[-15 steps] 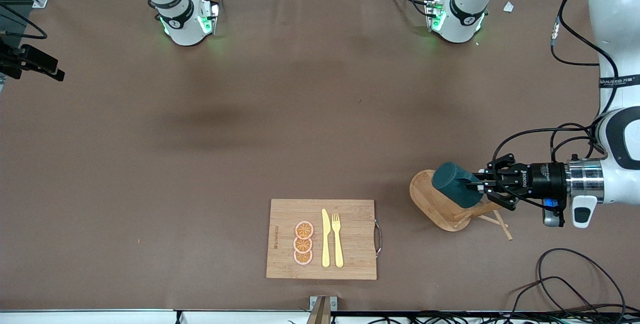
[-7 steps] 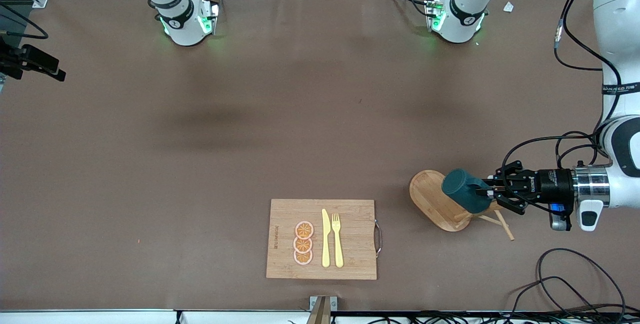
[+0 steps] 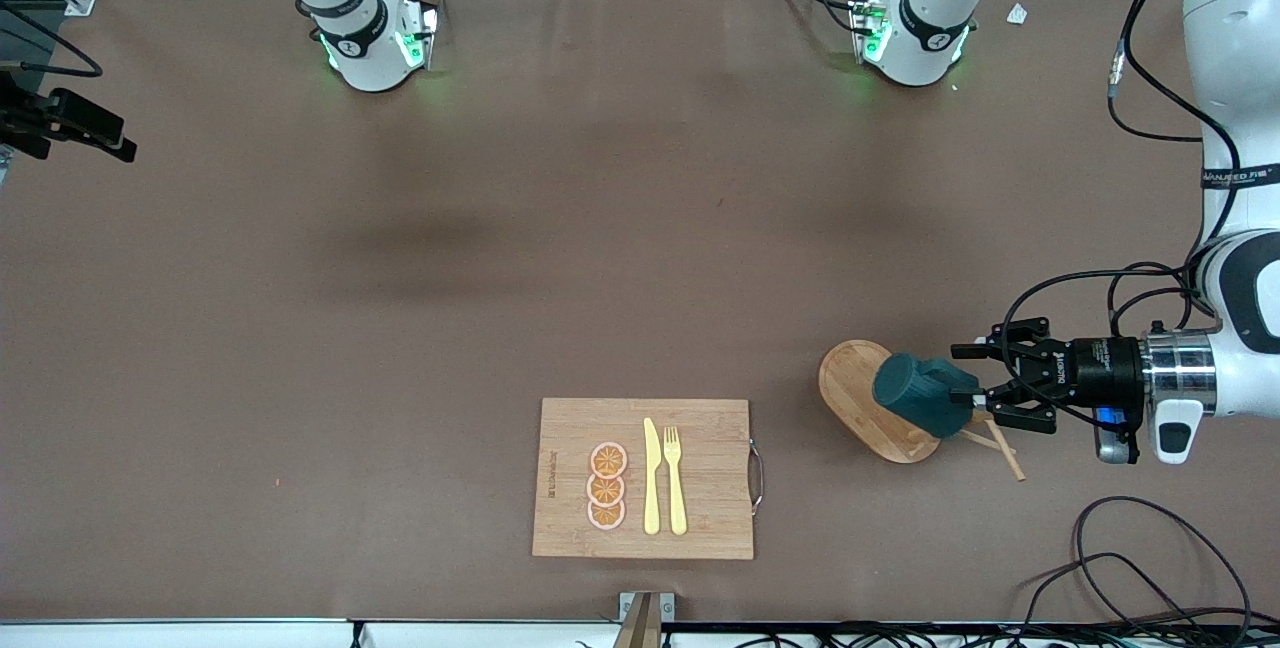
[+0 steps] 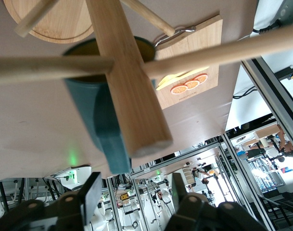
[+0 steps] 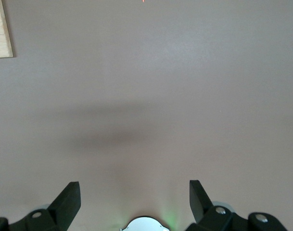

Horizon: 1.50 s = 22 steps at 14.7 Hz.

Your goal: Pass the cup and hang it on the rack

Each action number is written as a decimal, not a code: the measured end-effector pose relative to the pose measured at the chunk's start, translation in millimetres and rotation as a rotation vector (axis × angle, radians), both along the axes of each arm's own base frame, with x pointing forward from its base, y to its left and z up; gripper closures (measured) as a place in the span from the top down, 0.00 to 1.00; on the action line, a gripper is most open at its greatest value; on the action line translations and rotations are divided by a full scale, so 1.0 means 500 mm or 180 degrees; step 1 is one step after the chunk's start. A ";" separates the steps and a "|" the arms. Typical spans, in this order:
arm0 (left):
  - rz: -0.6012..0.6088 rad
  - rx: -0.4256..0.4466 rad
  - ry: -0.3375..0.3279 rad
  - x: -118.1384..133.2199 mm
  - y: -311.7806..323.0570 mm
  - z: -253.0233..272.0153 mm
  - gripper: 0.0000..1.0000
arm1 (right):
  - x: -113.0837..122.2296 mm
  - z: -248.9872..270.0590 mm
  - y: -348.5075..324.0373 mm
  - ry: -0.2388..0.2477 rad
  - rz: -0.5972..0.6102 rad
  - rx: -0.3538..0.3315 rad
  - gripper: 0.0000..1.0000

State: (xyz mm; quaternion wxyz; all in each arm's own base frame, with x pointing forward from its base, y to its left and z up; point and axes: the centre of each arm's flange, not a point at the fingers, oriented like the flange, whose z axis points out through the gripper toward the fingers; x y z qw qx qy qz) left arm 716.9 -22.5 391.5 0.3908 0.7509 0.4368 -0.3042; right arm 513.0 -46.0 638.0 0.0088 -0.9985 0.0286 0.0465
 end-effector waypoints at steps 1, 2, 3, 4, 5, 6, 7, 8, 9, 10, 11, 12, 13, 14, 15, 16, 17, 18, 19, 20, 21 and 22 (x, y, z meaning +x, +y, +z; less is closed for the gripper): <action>0.0025 0.0010 0.0012 0.000 -0.002 0.014 0.70 | 0.000 0.000 0.000 0.0000 0.0001 0.0000 1.00; 0.0043 0.0042 0.0017 0.000 -0.005 0.033 0.73 | 0.000 0.000 0.000 0.0000 0.0001 0.0000 1.00; 0.0031 0.0128 -0.0001 -0.003 -0.011 0.057 0.73 | 0.000 0.000 0.001 -0.0001 0.0002 0.0000 1.00; -0.0005 0.0251 -0.0041 -0.009 -0.021 0.087 0.78 | 0.000 0.000 0.001 -0.0001 0.0002 0.0000 1.00; -0.0051 0.0387 -0.0100 -0.018 -0.033 0.121 0.83 | 0.000 0.000 0.001 -0.0002 0.0002 0.0000 1.00; -0.0102 0.0544 -0.0170 -0.028 -0.044 0.154 0.83 | 0.000 0.000 0.001 -0.0002 0.0002 0.0000 1.00; -0.0170 0.0727 -0.0257 -0.039 -0.053 0.187 0.88 | 0.000 0.000 0.001 -0.0002 0.0002 0.0000 1.00; -0.0245 0.0917 -0.0342 -0.050 -0.061 0.214 0.88 | 0.000 0.000 0.000 -0.0004 0.0002 0.0000 1.00; -0.0336 0.1123 -0.0427 -0.062 -0.070 0.238 0.91 | 0.000 0.000 0.000 -0.0005 0.0001 0.0000 1.00; -0.0430 0.1321 -0.0511 -0.073 -0.082 0.260 0.96 | 0.000 0.000 0.000 -0.0005 0.0002 -0.0001 1.00; -0.0531 0.1506 -0.0604 -0.084 -0.096 0.281 0.96 | 0.000 0.000 0.001 -0.0002 0.0002 0.0000 1.00; -0.0639 0.1668 -0.0704 -0.095 -0.109 0.302 0.99 | 0.000 0.000 0.001 0.0000 0.0002 0.0000 1.00; -0.0779 0.1820 -0.0802 -0.108 -0.117 0.321 0.99 | 0.000 0.000 0.000 0.0001 0.0001 0.0000 1.00; -0.0942 0.1954 -0.0896 -0.121 -0.121 0.338 1.00 | 0.000 0.000 0.000 0.0001 0.0001 0.0000 1.00; -0.1116 0.2053 -0.1012 -0.133 -0.119 0.355 1.00 | 0.000 0.000 0.000 0.0001 0.0001 0.0000 1.00; -0.1313 0.2142 -0.1147 -0.142 -0.112 0.370 1.00 | 0.000 0.000 0.000 0.0001 0.0000 0.0000 1.00; -0.1524 0.2259 -0.1293 -0.151 -0.103 0.385 1.00 | 0.000 0.000 0.000 0.0001 0.0000 0.0000 1.00; -0.1735 0.2371 -0.1420 -0.158 -0.096 0.397 1.00 | 0.000 0.001 0.000 -0.0002 0.0000 0.0000 1.00; -0.1941 0.2460 -0.1521 -0.166 -0.095 0.409 1.00 | 0.000 0.003 0.000 -0.0010 0.0001 -0.0001 1.00; -0.2119 0.2528 -0.1607 -0.173 -0.098 0.419 1.00 | 0.000 0.006 0.000 -0.0019 0.0001 -0.0002 1.00; -0.2266 0.2580 -0.1690 -0.178 -0.102 0.428 1.00 | 0.000 0.008 0.000 -0.0027 0.0001 -0.0002 1.00; -0.2397 0.2614 -0.1769 -0.182 -0.104 0.436 0.99 | 0.000 0.009 0.000 -0.0030 0.0001 -0.0003 1.00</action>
